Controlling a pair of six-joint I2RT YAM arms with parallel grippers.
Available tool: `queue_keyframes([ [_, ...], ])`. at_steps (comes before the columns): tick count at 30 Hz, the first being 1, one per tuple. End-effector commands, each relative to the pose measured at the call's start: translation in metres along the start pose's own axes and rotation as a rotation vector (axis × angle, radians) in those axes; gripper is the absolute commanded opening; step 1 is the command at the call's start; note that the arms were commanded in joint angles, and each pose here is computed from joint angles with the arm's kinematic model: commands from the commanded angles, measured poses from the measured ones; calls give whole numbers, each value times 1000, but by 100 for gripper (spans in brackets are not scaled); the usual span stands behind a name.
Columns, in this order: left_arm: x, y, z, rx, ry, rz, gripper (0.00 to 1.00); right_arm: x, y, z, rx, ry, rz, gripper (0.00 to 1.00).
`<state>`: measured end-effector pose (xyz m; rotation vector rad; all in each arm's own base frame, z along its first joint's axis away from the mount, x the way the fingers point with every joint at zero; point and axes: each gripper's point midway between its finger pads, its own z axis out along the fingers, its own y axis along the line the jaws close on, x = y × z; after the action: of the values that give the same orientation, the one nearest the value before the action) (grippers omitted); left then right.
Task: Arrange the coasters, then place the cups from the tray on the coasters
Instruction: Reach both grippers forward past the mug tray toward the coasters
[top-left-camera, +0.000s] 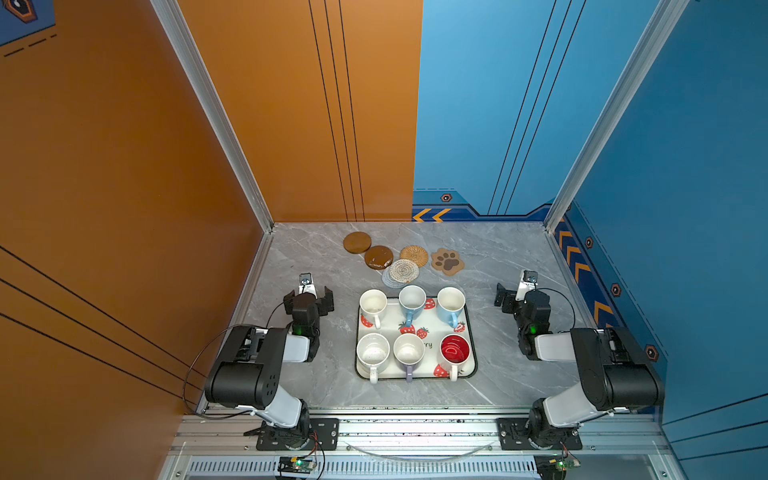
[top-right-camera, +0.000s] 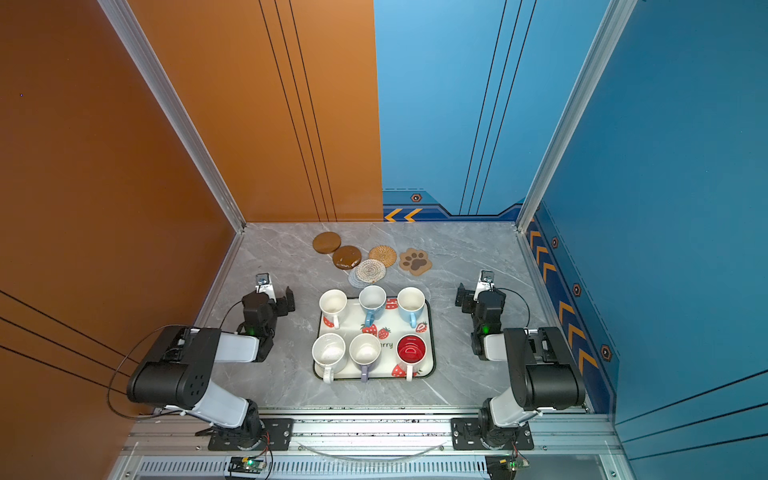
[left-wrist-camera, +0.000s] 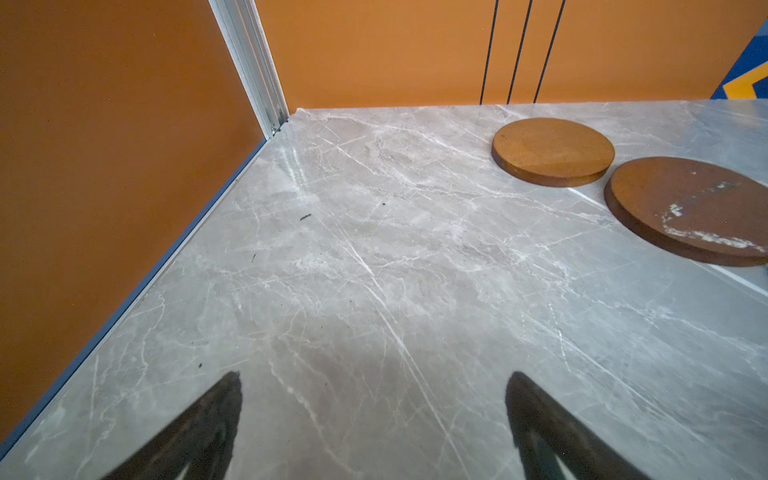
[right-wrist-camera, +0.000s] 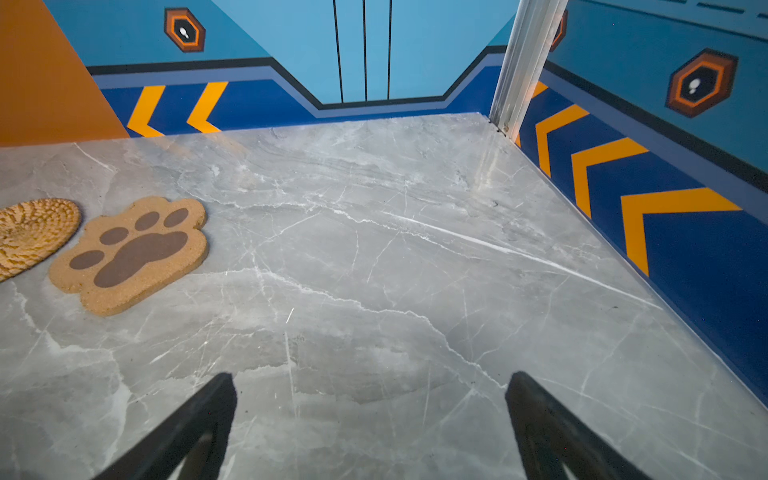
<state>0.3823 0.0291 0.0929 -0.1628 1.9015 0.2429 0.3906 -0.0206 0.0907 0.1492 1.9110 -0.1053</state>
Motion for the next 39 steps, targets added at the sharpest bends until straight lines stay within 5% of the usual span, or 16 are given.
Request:
queue_keyframes([
  [1,-25,5,-6,-31,-29,1,98,-15,-3,4,33,26,14,100],
  [10,-70,-6,-24,34,148,10,95,-51,8,5,20,157,35,96],
  [20,-124,-83,-44,420,138,-194,91,-90,90,4,-172,375,-9,90],
  [31,-161,-174,-58,780,239,-351,89,-70,189,41,-360,653,-102,87],
  [39,-154,-216,-62,849,336,-240,88,-40,217,83,-358,735,-130,85],
])
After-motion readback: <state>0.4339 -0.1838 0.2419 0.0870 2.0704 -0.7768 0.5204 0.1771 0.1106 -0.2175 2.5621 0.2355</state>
